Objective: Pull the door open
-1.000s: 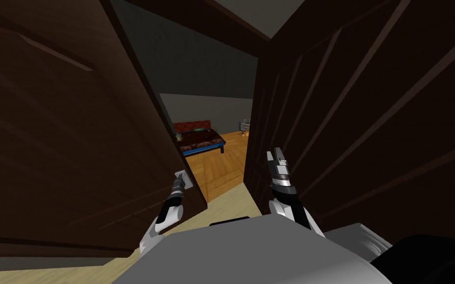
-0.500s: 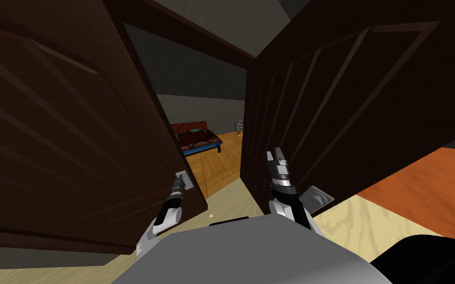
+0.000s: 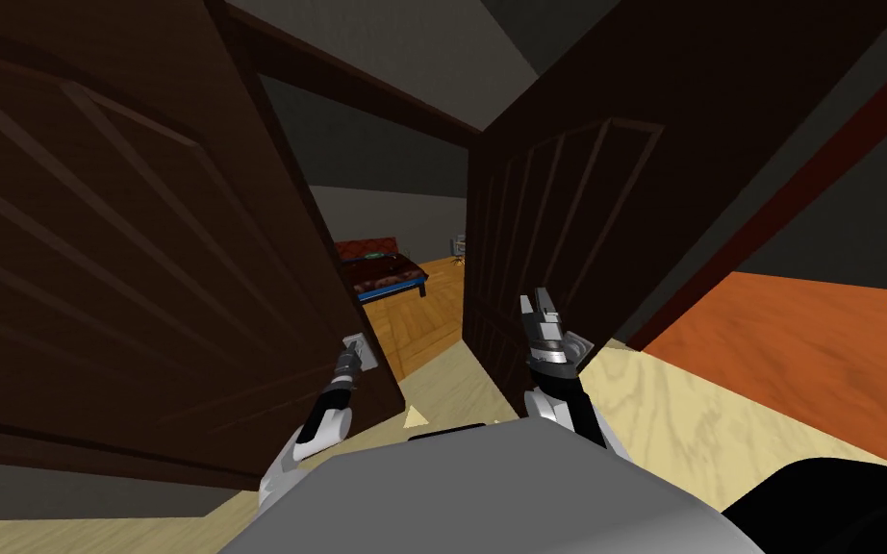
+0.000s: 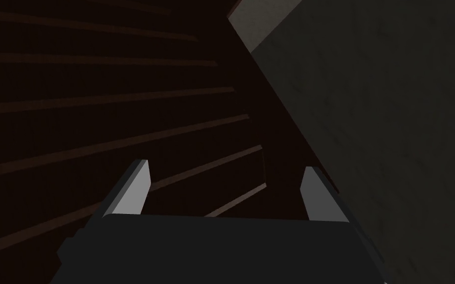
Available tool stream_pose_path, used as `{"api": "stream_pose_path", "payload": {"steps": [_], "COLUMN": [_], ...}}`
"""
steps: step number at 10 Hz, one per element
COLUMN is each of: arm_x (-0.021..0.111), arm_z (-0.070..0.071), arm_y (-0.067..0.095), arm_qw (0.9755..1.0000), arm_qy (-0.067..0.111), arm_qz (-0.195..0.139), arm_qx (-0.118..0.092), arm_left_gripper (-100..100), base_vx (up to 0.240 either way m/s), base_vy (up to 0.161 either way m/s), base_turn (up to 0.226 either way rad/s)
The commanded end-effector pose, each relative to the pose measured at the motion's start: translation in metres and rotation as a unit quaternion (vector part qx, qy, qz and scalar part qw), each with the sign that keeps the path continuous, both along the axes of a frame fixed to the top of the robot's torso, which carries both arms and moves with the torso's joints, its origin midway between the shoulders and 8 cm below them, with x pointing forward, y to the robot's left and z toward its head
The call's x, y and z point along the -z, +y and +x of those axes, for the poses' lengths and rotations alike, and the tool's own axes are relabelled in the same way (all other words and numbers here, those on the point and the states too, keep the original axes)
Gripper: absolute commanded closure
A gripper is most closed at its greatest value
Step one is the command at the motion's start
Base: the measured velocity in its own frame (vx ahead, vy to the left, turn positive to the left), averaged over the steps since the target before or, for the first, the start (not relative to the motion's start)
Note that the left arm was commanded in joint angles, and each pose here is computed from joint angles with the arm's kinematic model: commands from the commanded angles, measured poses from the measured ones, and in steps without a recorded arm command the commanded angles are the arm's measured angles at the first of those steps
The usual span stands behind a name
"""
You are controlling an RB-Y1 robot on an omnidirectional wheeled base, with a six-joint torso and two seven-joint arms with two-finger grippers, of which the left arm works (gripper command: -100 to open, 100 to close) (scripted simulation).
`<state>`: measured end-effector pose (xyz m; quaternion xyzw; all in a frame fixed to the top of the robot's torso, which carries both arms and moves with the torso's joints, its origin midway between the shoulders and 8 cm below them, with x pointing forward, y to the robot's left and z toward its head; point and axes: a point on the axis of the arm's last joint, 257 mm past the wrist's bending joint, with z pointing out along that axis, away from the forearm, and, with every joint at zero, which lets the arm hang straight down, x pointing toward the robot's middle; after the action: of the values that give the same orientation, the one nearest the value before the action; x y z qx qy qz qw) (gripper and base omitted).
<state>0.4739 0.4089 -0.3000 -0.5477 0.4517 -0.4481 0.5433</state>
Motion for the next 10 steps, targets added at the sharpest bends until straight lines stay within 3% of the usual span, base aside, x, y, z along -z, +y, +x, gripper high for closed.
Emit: {"api": "stream_pose_path", "payload": {"steps": [1, 8, 9, 10], "arm_x": [-0.001, -0.004, -0.005, -0.002], "arm_z": [-0.001, -0.015, -0.011, -0.017], "arm_y": [-0.002, -0.01, -0.012, -0.013], "arm_qw": [1.0, 0.9992, 0.9993, 0.999], "arm_qy": [-0.002, -0.004, -0.005, -0.003], "arm_qz": [0.0, 0.001, 0.001, 0.0], "arm_qx": [0.006, 0.039, 0.037, 0.045], "arm_left_gripper": [100, 100, 100, 100], "base_vx": [-0.203, -0.233, -0.11, -0.141], "base_vy": [0.059, 0.059, 0.009, 0.046], "base_turn": [-0.122, -0.127, -0.031, -0.097]}}
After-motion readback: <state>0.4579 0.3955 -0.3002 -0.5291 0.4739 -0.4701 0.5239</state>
